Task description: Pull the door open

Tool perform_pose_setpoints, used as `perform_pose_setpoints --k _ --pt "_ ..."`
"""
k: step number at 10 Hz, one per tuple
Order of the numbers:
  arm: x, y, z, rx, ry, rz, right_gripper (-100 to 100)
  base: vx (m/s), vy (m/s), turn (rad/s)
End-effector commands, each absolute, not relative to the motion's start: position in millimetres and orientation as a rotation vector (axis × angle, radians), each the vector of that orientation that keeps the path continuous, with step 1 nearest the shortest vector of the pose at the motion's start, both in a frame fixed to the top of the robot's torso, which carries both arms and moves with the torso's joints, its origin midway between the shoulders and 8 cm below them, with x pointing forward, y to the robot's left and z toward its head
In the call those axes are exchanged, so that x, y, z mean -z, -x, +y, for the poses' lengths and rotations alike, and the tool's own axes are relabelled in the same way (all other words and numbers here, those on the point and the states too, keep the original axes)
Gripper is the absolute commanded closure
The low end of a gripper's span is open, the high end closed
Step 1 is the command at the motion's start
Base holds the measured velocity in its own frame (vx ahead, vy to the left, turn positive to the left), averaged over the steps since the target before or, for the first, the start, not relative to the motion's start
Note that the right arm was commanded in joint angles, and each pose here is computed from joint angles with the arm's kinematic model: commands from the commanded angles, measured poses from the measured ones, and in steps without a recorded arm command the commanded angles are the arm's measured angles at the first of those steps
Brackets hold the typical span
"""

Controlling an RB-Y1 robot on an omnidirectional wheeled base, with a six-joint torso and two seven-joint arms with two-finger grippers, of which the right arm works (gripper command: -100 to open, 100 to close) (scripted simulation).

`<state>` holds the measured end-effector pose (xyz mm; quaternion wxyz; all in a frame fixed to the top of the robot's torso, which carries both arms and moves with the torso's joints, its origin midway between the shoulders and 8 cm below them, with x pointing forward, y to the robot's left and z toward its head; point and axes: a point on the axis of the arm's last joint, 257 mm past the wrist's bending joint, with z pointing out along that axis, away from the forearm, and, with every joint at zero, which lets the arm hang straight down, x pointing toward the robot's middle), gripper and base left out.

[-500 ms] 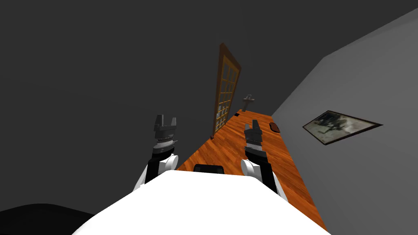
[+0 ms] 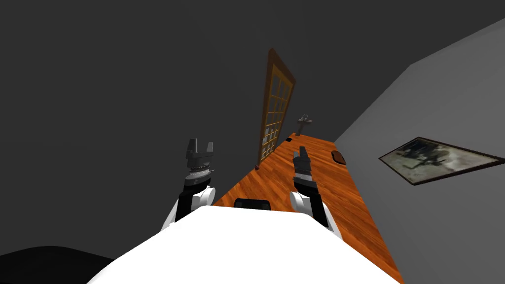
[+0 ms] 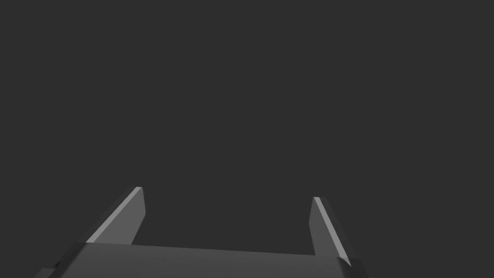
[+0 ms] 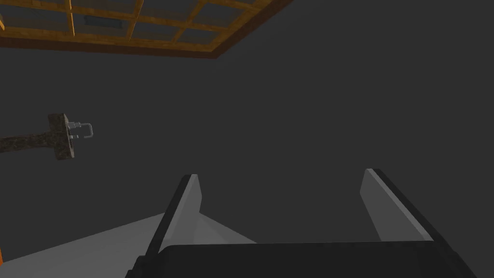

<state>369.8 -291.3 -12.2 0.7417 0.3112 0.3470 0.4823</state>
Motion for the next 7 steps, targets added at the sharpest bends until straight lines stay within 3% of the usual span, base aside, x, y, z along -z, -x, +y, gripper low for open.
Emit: perform_pose_setpoints --k 1,7 --pt "21 -375 -289 -1.032 -0.669 0.784 -100 0.087 -0.067 0.066" --pt "58 -396 -288 -0.928 -0.615 0.877 -100 0.086 -0.062 0.087"
